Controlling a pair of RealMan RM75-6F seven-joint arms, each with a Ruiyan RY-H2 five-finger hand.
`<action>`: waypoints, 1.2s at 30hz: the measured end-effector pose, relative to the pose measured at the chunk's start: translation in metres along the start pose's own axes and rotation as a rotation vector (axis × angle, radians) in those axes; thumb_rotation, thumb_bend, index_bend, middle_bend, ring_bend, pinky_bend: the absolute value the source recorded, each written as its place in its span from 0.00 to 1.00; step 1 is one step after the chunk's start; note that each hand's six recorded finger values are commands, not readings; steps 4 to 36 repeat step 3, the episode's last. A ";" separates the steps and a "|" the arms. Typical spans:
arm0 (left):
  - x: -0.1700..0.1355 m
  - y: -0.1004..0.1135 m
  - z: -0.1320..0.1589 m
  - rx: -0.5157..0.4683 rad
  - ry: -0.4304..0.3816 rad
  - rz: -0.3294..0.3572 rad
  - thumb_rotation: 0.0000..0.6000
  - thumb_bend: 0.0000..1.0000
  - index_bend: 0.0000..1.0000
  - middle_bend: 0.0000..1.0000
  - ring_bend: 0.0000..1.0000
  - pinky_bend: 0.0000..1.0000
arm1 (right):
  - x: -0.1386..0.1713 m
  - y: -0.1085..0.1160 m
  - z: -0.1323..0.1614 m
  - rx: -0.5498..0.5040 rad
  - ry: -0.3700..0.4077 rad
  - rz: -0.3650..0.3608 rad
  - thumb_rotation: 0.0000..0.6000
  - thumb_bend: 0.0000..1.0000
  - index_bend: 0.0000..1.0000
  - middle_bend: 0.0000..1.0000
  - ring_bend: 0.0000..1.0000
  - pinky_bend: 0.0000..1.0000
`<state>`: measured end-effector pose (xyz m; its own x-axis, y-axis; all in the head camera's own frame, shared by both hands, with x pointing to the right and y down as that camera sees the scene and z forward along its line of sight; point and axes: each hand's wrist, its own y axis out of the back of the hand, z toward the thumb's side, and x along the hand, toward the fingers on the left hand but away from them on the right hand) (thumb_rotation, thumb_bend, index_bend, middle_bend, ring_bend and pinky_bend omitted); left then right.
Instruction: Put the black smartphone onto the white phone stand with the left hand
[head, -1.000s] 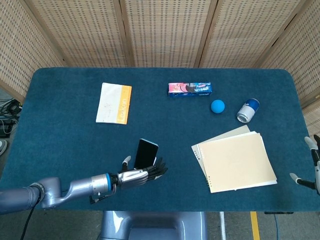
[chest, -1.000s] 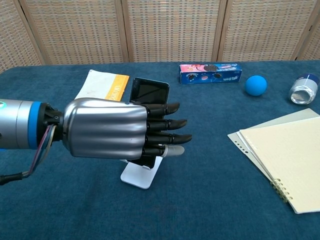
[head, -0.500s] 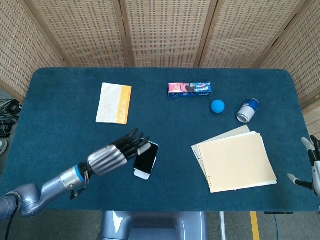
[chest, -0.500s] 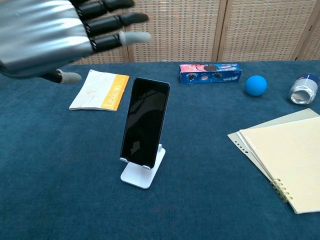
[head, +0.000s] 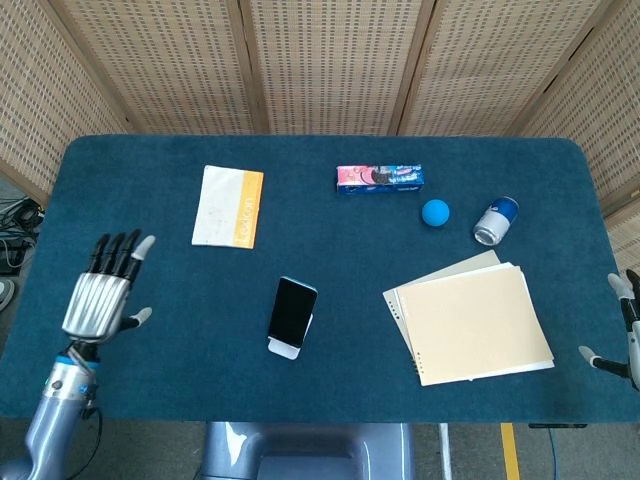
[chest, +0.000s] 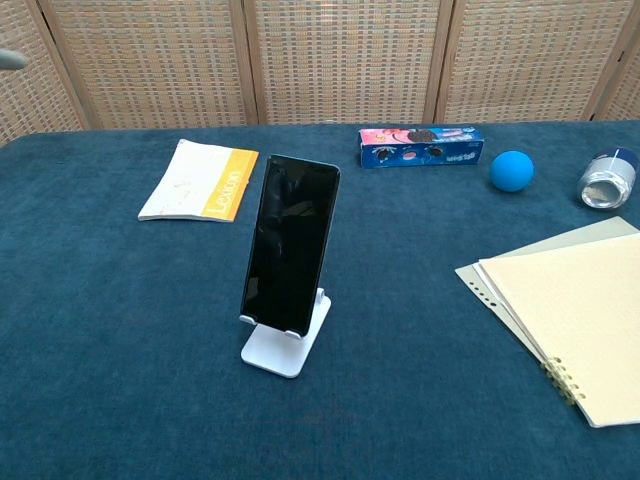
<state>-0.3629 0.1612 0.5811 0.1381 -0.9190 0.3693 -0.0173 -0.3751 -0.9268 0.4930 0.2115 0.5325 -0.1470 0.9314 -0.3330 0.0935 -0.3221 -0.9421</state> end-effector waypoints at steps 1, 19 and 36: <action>-0.008 -0.003 -0.009 -0.037 0.042 -0.011 1.00 0.00 0.00 0.00 0.00 0.00 | 0.000 0.000 0.000 0.002 0.000 0.000 1.00 0.00 0.00 0.00 0.00 0.00; -0.026 -0.007 -0.027 -0.081 0.122 -0.027 1.00 0.00 0.00 0.00 0.00 0.00 | 0.000 -0.001 0.001 0.006 0.001 0.000 1.00 0.00 0.00 0.00 0.00 0.00; -0.026 -0.007 -0.027 -0.081 0.122 -0.027 1.00 0.00 0.00 0.00 0.00 0.00 | 0.000 -0.001 0.001 0.006 0.001 0.000 1.00 0.00 0.00 0.00 0.00 0.00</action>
